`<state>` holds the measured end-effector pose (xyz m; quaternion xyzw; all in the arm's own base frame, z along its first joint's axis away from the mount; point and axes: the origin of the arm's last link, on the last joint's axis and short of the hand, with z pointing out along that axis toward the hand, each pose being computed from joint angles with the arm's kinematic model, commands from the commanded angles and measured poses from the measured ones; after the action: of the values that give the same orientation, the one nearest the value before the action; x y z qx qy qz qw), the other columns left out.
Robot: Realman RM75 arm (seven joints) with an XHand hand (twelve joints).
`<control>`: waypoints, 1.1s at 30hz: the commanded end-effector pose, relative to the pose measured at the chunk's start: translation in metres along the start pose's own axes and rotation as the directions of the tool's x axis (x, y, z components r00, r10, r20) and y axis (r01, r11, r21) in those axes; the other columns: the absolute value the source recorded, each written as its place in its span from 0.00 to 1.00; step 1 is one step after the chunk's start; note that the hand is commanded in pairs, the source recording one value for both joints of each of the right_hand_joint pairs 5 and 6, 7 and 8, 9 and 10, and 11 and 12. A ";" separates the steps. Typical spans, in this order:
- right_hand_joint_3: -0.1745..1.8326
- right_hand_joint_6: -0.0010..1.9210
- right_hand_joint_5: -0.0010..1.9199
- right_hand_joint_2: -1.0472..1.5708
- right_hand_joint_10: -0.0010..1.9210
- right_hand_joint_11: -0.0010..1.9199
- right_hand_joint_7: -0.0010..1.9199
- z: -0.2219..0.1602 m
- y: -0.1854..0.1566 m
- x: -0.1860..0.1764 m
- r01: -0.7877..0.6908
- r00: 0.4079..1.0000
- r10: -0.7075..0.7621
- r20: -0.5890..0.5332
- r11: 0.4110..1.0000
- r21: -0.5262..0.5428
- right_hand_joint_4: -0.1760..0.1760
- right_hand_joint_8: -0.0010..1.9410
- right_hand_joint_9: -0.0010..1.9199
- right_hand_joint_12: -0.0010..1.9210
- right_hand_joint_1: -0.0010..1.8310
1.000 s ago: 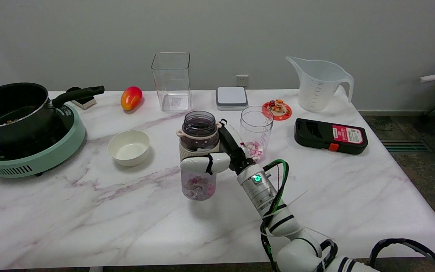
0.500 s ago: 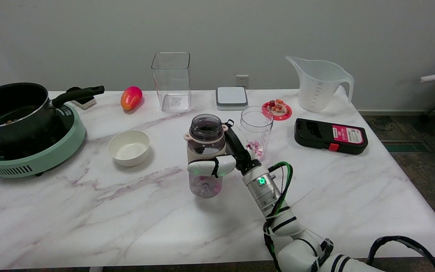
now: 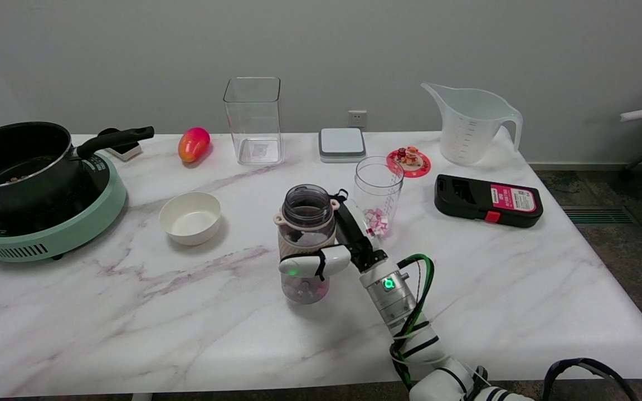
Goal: Place the bottle onto the table.
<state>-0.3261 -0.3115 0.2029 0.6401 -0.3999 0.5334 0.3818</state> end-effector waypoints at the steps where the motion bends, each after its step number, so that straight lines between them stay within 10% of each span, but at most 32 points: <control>1: 0.21 0.87 0.87 1.00 0.87 0.79 0.91 -0.008 0.003 -0.011 0.005 1.000 -0.005 0.009 0.999 0.055 0.50 0.90 0.87 0.79 0.63; 33: 0.28 0.84 0.84 1.00 0.86 0.79 0.90 -0.009 0.017 0.007 0.034 0.999 -0.034 0.004 0.997 0.068 0.50 0.89 0.86 0.79 0.62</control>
<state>-0.3413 -0.3095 0.2045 0.6596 -0.3733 0.5372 0.3701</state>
